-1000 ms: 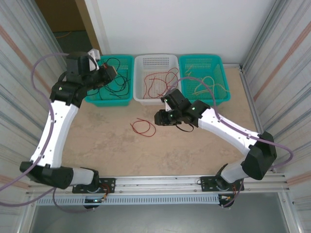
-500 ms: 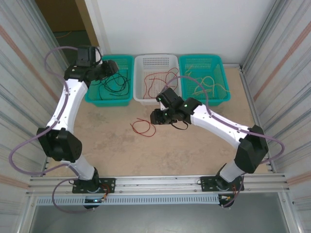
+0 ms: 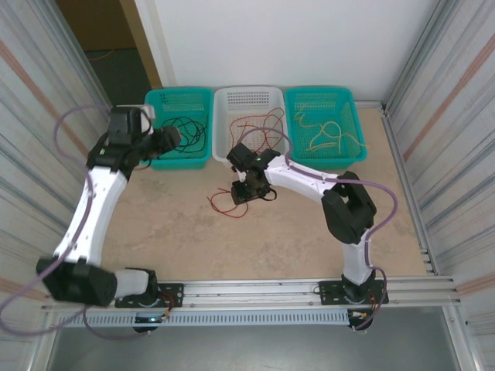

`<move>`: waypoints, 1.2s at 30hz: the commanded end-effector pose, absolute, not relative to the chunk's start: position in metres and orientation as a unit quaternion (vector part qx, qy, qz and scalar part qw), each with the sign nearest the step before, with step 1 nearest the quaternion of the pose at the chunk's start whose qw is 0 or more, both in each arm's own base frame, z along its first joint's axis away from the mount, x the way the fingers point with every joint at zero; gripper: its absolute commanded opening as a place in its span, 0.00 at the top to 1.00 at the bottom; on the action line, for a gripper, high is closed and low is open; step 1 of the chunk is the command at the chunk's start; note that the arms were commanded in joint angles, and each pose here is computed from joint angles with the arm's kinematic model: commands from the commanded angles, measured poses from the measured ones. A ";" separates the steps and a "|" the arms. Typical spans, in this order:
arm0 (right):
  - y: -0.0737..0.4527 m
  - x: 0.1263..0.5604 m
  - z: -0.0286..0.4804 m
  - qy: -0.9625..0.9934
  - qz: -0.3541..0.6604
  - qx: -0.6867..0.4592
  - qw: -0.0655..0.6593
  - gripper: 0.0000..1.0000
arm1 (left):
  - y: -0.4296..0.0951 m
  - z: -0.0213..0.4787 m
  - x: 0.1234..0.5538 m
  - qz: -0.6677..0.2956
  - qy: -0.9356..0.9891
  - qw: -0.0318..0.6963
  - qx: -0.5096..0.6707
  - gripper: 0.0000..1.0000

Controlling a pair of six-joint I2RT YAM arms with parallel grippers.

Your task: Untangle the cables

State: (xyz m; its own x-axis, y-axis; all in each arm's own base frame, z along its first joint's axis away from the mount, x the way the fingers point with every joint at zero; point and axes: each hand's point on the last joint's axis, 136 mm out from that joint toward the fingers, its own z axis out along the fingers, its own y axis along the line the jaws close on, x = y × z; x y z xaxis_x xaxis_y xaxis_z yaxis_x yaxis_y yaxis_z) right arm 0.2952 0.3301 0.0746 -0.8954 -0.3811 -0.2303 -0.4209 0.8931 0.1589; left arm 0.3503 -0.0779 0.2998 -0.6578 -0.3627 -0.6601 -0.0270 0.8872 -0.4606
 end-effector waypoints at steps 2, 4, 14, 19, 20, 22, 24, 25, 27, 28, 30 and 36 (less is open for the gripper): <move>0.326 0.298 0.052 0.966 0.064 -0.241 0.075 0.53 | -0.083 0.301 0.297 -0.257 0.874 0.397 -0.112 0.49; 0.325 0.300 0.043 0.966 0.058 -0.239 0.073 0.55 | -0.089 0.297 0.278 -0.284 0.868 0.391 -0.113 0.51; 0.325 0.320 0.018 0.971 0.048 -0.222 0.069 0.61 | -0.110 0.277 0.252 -0.326 0.870 0.353 -0.109 0.56; 0.325 0.319 0.017 0.972 0.053 -0.220 0.066 0.88 | -0.119 0.280 0.254 -0.321 0.873 0.355 -0.091 0.56; 0.324 0.319 0.020 0.972 0.050 -0.219 0.071 0.93 | -0.120 0.280 0.254 -0.321 0.874 0.355 -0.088 0.56; 0.322 0.319 0.029 0.971 0.048 -0.220 0.086 0.99 | -0.123 0.280 0.255 -0.323 0.874 0.353 -0.085 0.56; 0.320 0.319 0.046 0.968 0.057 -0.219 0.108 1.00 | -0.127 0.280 0.256 -0.326 0.874 0.354 -0.077 0.55; 0.320 0.318 0.054 0.967 0.063 -0.219 0.117 1.00 | -0.129 0.281 0.256 -0.327 0.873 0.355 -0.072 0.54; 0.317 0.315 0.077 0.963 0.075 -0.219 0.137 1.00 | -0.137 0.284 0.257 -0.334 0.870 0.358 -0.054 0.51; 0.316 0.313 0.089 0.961 0.081 -0.220 0.147 1.00 | -0.142 0.285 0.258 -0.337 0.869 0.360 -0.043 0.50; 0.315 0.306 0.118 0.953 0.098 -0.228 0.173 1.00 | -0.154 0.287 0.259 -0.341 0.867 0.363 -0.012 0.48; 0.313 0.278 0.201 0.926 0.141 -0.259 0.236 1.00 | -0.193 0.301 0.263 -0.342 0.855 0.382 0.079 0.40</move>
State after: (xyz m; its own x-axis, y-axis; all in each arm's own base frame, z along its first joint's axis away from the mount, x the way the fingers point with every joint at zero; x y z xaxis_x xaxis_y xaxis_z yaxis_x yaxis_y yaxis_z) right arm 0.2945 0.3174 0.1685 -0.8010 -0.3753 -0.4664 -0.4933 0.8552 0.1589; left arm 0.2552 -0.1789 0.2697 -0.7793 -0.1783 -0.6008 0.2694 0.7702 -0.5781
